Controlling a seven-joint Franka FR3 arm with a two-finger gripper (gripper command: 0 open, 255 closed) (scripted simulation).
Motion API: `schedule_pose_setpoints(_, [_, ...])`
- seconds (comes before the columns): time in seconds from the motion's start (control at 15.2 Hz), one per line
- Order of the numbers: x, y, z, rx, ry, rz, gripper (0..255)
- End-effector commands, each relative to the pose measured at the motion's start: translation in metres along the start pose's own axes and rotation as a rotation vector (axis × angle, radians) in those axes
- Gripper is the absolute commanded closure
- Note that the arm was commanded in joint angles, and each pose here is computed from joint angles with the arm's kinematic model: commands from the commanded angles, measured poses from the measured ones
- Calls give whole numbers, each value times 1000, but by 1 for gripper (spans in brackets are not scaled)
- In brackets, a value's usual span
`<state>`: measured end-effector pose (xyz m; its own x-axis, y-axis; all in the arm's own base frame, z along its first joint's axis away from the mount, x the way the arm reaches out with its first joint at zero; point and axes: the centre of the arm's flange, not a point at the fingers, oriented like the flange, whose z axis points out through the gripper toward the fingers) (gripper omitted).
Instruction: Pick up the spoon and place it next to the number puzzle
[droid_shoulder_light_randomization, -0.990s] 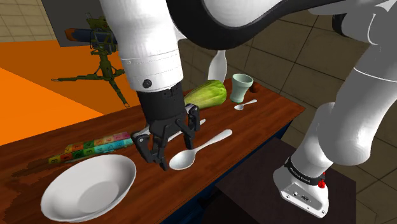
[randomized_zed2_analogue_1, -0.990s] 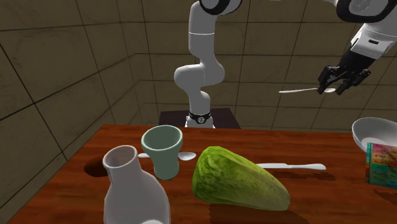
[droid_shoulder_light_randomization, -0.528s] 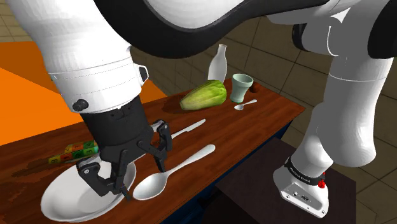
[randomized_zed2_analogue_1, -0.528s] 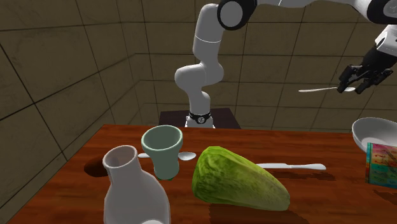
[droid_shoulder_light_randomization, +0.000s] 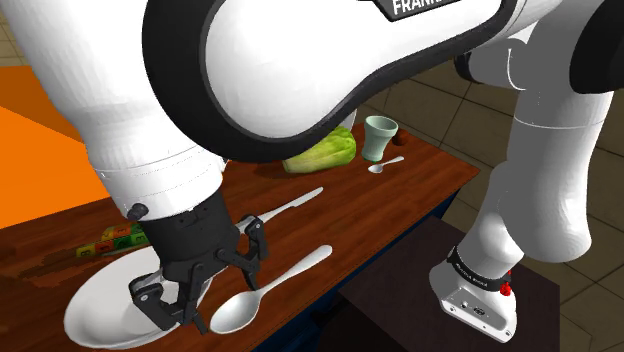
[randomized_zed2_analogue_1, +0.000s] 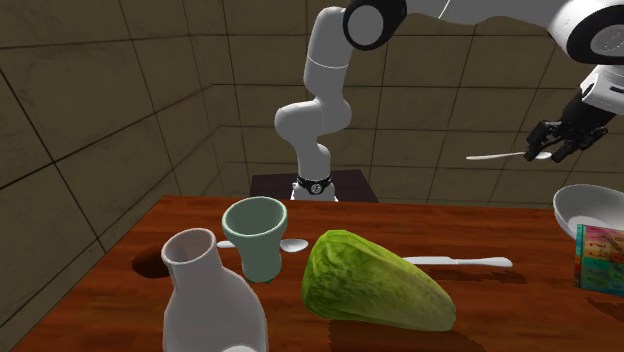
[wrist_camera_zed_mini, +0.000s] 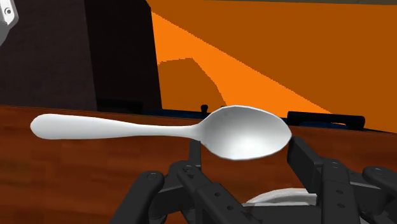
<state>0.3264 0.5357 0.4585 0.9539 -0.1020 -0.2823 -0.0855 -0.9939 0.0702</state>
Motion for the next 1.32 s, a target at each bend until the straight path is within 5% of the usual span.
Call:
schedule_pose_setpoints(0.0, [3, -2, 11, 0, 0, 0, 255])
schedule_pose_setpoints(1.25, [31, -9, 107, 0, 0, 0, 255])
